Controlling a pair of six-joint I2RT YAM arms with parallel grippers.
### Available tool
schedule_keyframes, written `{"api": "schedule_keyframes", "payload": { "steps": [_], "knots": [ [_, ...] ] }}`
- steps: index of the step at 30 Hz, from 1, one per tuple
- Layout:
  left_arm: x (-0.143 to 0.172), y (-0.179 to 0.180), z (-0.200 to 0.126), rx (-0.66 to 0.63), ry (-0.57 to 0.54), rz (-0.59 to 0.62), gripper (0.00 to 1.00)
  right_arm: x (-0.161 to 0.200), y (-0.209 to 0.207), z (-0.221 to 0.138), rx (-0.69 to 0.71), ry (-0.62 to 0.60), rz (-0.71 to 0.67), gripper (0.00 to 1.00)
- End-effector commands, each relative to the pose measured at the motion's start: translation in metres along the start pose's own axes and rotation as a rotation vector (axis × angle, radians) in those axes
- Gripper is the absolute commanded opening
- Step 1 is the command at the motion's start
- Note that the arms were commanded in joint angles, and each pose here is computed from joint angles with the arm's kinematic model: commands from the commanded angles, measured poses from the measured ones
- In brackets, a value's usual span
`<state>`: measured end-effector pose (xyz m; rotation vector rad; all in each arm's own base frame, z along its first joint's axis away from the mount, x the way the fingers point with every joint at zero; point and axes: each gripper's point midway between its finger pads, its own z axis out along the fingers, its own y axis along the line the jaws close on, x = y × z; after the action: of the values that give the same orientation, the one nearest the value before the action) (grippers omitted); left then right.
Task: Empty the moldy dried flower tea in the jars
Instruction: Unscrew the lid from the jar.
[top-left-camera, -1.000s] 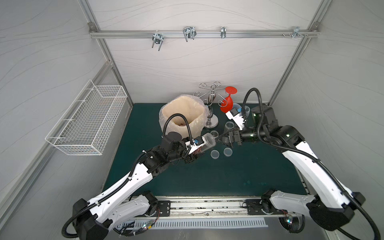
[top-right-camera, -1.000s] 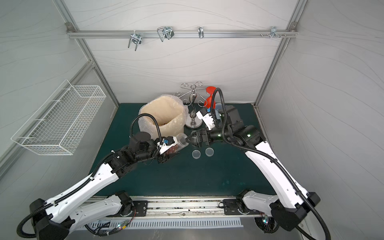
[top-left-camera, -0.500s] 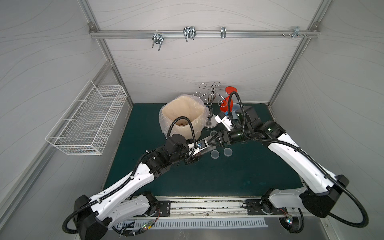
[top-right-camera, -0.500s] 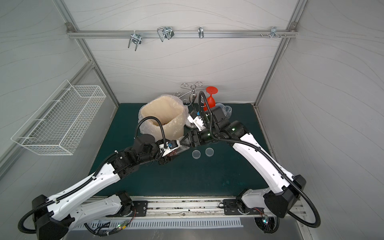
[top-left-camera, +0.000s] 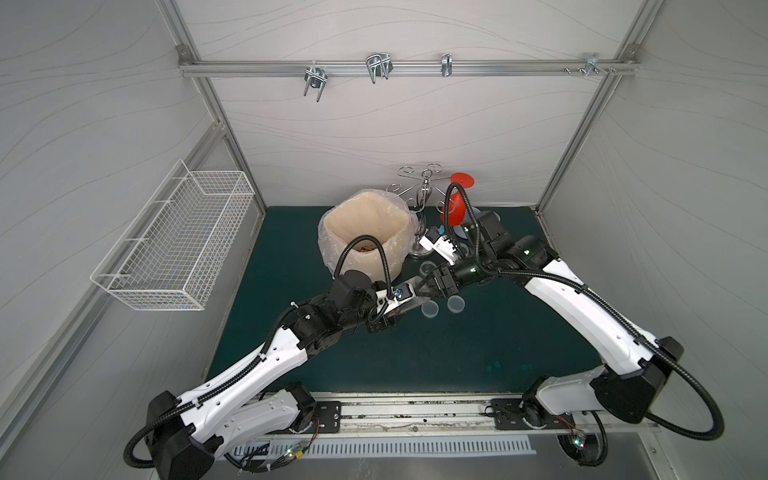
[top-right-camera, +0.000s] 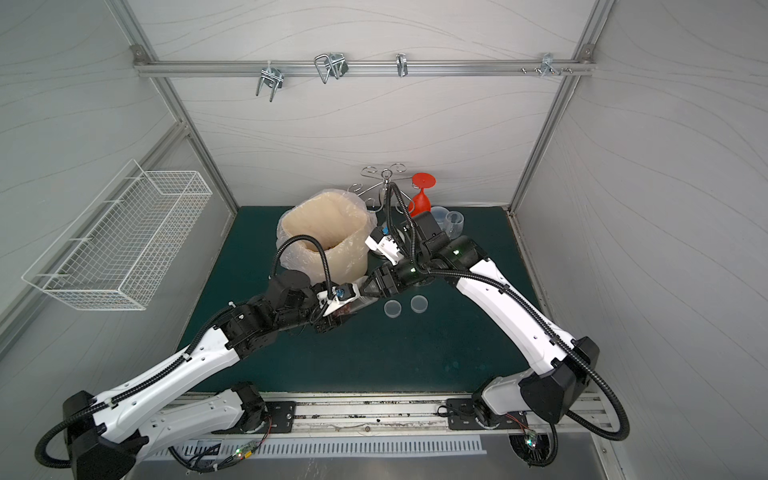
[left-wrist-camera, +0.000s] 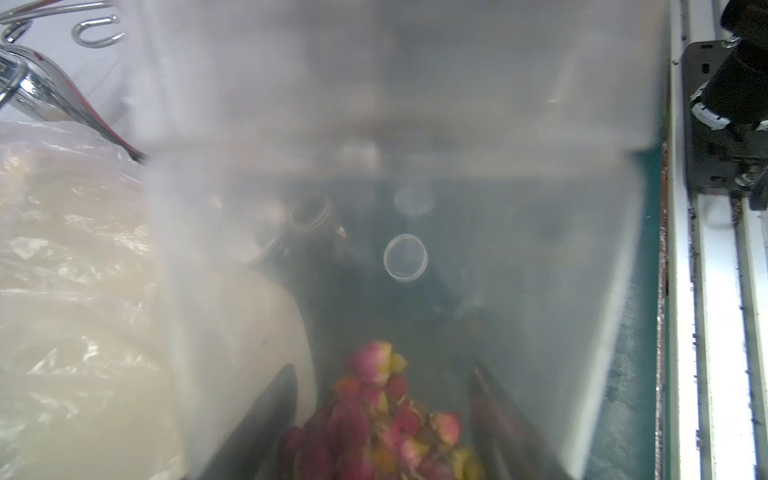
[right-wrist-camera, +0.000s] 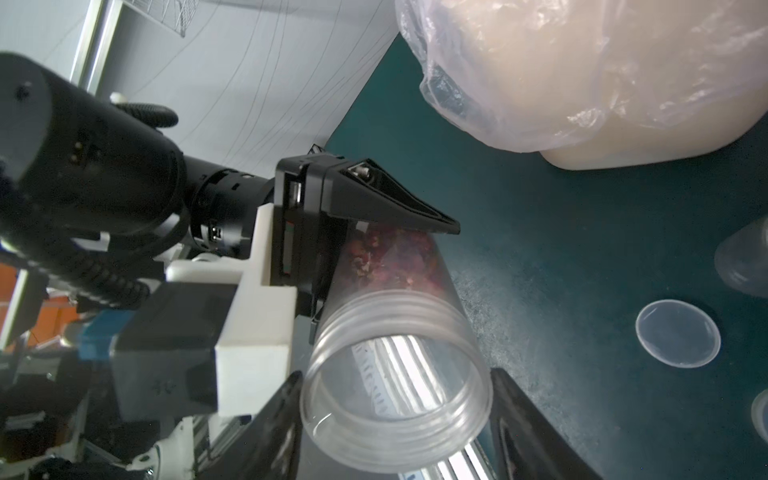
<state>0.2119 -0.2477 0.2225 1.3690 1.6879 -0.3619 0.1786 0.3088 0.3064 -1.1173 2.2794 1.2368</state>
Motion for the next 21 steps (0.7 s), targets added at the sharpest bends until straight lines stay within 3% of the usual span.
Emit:
{"api": "schedule_keyframes", "payload": {
  "steps": [1, 6, 13, 14, 16, 18, 21],
  "knots": [
    [-0.042, -0.020, -0.011, 0.137, -0.178, 0.024, 0.00, 0.015, 0.030, 0.003, -0.163, 0.055, -0.400, 0.27],
    [-0.048, -0.039, -0.017, 0.289, -0.215, -0.019, 0.00, 0.009, 0.016, 0.006, -0.062, 0.025, -0.725, 0.22],
    [-0.050, -0.035, -0.020, 0.277, -0.237, -0.029, 0.00, 0.010, 0.026, 0.009, -0.122, -0.035, -0.849, 0.24],
    [-0.049, -0.034, -0.019, 0.272, -0.234, -0.029, 0.00, 0.010, 0.026, 0.010, -0.117, -0.041, -0.846, 0.30],
    [-0.048, -0.031, -0.018, 0.255, -0.228, -0.026, 0.00, 0.003, 0.026, 0.007, -0.091, -0.061, -0.811, 0.62],
    [-0.046, -0.024, -0.014, 0.211, -0.223, -0.027, 0.00, -0.007, 0.029, -0.005, -0.049, -0.090, -0.736, 0.85],
    [-0.043, -0.005, -0.011, 0.094, -0.211, -0.013, 0.00, -0.025, 0.021, -0.036, 0.088, -0.193, -0.495, 0.96]
  ]
}}
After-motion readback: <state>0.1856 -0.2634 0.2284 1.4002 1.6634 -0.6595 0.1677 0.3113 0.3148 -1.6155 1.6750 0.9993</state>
